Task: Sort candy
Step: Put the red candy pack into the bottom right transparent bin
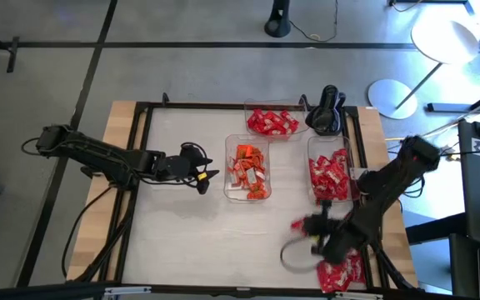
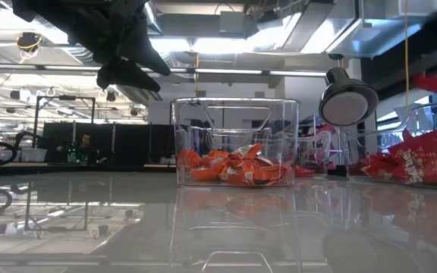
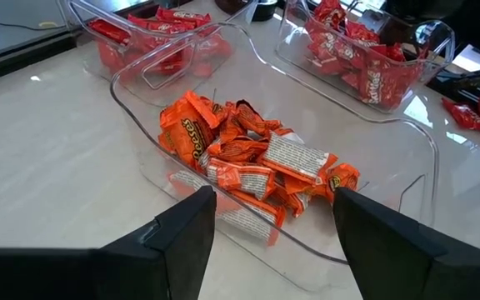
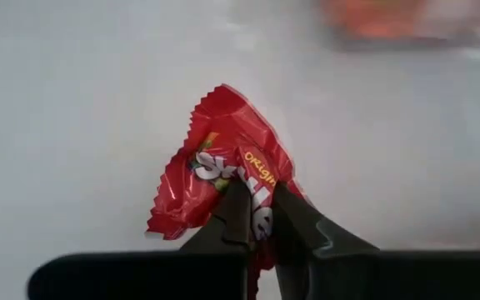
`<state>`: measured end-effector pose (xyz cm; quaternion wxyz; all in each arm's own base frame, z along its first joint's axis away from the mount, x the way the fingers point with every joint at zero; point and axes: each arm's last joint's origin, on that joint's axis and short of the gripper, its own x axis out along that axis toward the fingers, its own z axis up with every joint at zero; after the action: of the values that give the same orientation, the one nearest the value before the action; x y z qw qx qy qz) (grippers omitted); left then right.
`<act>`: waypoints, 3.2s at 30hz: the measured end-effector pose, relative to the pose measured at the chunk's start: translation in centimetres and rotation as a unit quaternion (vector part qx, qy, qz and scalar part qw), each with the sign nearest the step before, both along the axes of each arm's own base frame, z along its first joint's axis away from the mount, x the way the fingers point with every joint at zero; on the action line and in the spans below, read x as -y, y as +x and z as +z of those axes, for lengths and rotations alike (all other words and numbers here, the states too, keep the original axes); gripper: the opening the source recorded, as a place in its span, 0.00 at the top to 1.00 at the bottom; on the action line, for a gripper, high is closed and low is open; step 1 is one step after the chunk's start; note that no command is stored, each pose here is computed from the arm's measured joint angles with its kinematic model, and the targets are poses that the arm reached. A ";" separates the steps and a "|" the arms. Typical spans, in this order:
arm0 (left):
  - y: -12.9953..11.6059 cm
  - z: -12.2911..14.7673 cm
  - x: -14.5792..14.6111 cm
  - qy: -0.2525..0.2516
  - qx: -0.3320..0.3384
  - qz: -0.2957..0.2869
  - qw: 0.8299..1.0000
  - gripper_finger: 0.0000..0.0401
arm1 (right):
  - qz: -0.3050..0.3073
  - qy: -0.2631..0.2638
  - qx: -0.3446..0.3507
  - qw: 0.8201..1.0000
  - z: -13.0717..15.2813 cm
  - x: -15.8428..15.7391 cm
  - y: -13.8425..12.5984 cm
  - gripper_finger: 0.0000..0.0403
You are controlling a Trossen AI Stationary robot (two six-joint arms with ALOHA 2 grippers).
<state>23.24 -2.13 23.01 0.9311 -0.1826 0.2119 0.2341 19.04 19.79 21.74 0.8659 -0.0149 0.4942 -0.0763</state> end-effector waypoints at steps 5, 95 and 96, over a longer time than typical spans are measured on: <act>0.0 0.0 0.0 0.000 0.000 0.000 1.000 0.42 | -0.117 -0.072 -0.003 0.990 4.2 6.6 -2.5 0.95; 0.0 -0.1 0.0 -0.010 0.001 0.007 1.000 0.42 | 0.144 0.060 -0.347 0.925 -4.1 -3.0 -7.9 0.99; 0.0 -0.1 0.0 -0.011 0.001 0.007 1.000 0.42 | 0.142 0.059 -0.340 0.928 -3.5 -2.9 -7.7 0.98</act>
<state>23.20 -2.12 22.95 0.9277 -0.1944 0.2119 0.2382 11.31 22.68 18.26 0.6471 -0.0584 0.7553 0.0862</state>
